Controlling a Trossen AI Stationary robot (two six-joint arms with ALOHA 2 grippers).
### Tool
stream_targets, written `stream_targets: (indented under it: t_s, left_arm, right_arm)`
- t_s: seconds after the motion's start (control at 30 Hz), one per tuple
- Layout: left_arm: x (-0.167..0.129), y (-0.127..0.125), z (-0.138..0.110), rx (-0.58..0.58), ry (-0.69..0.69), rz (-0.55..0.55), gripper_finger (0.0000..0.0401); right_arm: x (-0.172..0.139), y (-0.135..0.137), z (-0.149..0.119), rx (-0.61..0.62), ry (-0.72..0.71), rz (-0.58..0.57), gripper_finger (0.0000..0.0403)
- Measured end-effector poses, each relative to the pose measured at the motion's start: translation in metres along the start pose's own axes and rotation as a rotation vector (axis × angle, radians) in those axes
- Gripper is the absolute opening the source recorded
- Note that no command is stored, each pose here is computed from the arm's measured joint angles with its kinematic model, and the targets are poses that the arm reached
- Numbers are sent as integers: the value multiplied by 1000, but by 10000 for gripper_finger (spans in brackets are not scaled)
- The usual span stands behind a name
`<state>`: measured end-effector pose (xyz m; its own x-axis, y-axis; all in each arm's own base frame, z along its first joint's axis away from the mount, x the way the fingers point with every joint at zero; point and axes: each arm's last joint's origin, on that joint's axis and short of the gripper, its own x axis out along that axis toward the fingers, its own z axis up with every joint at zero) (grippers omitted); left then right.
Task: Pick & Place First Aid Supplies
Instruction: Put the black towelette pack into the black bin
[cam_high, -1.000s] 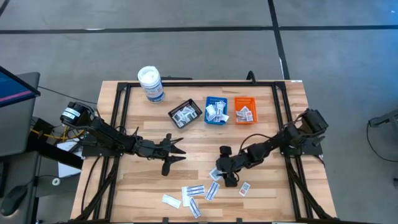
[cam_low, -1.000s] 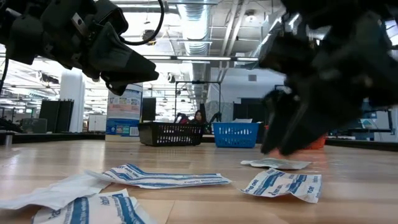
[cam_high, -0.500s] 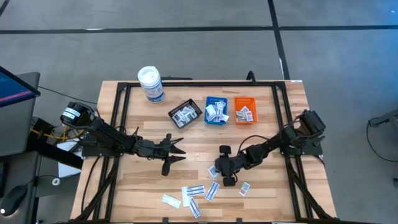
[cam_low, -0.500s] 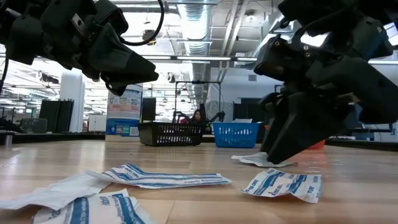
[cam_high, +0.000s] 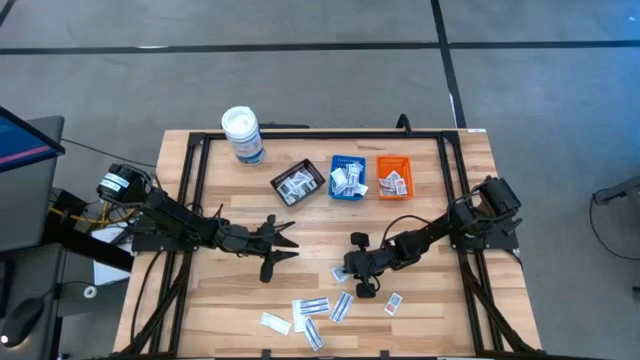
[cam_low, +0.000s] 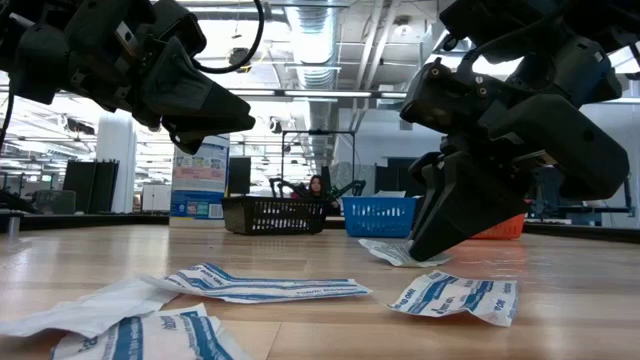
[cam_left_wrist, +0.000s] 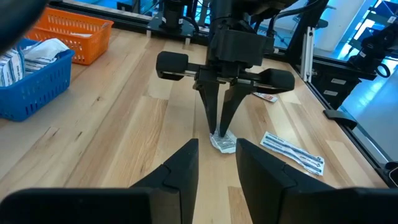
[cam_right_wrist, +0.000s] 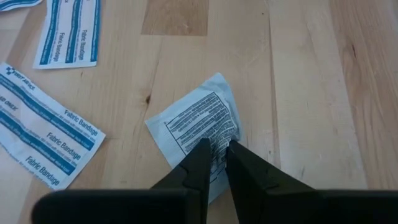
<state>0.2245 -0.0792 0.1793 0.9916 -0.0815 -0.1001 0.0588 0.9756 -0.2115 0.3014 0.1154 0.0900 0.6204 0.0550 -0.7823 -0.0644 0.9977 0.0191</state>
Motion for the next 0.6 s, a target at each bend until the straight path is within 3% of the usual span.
stream_targets:
  t_s: [0.23, 0.47, 0.6]
  left_arm:
    - [4, -2, 1, -77, -1, -1, 108]
    - [45, -8, -9, -71, 57, 25, 108]
    - [70, -4, -18, -34, 90, 67, 108]
  right_arm:
    - [-5, 2, 14, -3, -51, -14, 42]
    - [-27, -4, 38, -88, -203, -304, 42]
    - [-28, -5, 39, -85, -217, -353, 42]
